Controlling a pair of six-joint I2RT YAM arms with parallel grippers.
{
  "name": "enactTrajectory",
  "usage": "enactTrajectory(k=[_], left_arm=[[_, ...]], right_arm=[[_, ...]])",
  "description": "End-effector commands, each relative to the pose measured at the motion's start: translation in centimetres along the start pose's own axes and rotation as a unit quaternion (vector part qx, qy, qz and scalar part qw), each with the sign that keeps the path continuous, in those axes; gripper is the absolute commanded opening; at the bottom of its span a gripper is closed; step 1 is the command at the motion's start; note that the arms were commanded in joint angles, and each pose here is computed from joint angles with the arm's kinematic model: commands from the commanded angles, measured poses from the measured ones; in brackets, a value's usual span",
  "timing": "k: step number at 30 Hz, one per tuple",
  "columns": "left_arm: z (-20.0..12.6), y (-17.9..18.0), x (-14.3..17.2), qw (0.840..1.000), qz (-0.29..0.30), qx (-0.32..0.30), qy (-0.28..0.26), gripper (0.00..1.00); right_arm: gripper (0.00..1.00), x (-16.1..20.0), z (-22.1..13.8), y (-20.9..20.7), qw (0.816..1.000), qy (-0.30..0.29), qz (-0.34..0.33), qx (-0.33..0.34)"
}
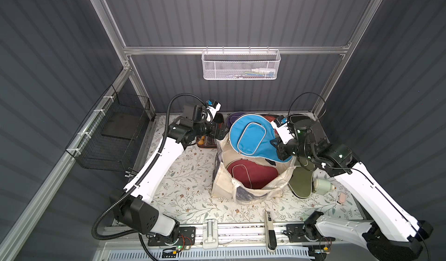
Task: Remove the ping pong set from the canvas bag
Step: Pick up the ping pong set from the canvas bag.
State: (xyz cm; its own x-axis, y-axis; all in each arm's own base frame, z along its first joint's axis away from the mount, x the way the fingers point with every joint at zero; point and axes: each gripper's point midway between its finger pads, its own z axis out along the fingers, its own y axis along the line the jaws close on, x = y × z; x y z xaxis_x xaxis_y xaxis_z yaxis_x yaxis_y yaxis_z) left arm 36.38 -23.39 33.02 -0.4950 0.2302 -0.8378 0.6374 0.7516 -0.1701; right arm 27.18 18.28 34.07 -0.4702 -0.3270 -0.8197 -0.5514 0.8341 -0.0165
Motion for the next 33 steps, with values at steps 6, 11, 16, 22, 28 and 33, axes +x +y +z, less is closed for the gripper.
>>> enactTrajectory(k=[6, 11, 16, 22, 28, 33], left_arm=[[-7.3, -0.8, -5.3, 0.992, 0.036, -0.044, -0.110, 1.00], [-9.3, -4.2, -6.7, 0.986, 0.031, 0.041, -0.158, 1.00], [-9.0, -6.6, -5.9, 0.977, 0.014, 0.123, -0.176, 1.00], [-7.6, -7.8, -5.2, 0.967, 0.017, 0.179, -0.179, 1.00], [-6.6, -9.1, -5.4, 0.954, 0.036, 0.236, -0.183, 1.00], [-7.7, -11.0, -6.1, 0.930, 0.049, 0.299, -0.207, 0.99]], right_arm=[[0.00, -6.8, -2.3, -0.6, 0.993, -0.095, 0.069, -0.024], [0.00, -10.2, -3.8, 0.1, 0.984, -0.134, 0.098, -0.068], [0.00, -12.5, -4.8, 0.7, 0.972, -0.169, 0.119, -0.109], [0.00, -13.0, -5.3, 2.3, 0.959, -0.178, 0.131, -0.176], [0.00, -12.3, -5.9, 3.9, 0.950, -0.177, 0.127, -0.225], [0.00, -11.1, -5.2, 4.0, 0.950, -0.163, 0.136, -0.229]])
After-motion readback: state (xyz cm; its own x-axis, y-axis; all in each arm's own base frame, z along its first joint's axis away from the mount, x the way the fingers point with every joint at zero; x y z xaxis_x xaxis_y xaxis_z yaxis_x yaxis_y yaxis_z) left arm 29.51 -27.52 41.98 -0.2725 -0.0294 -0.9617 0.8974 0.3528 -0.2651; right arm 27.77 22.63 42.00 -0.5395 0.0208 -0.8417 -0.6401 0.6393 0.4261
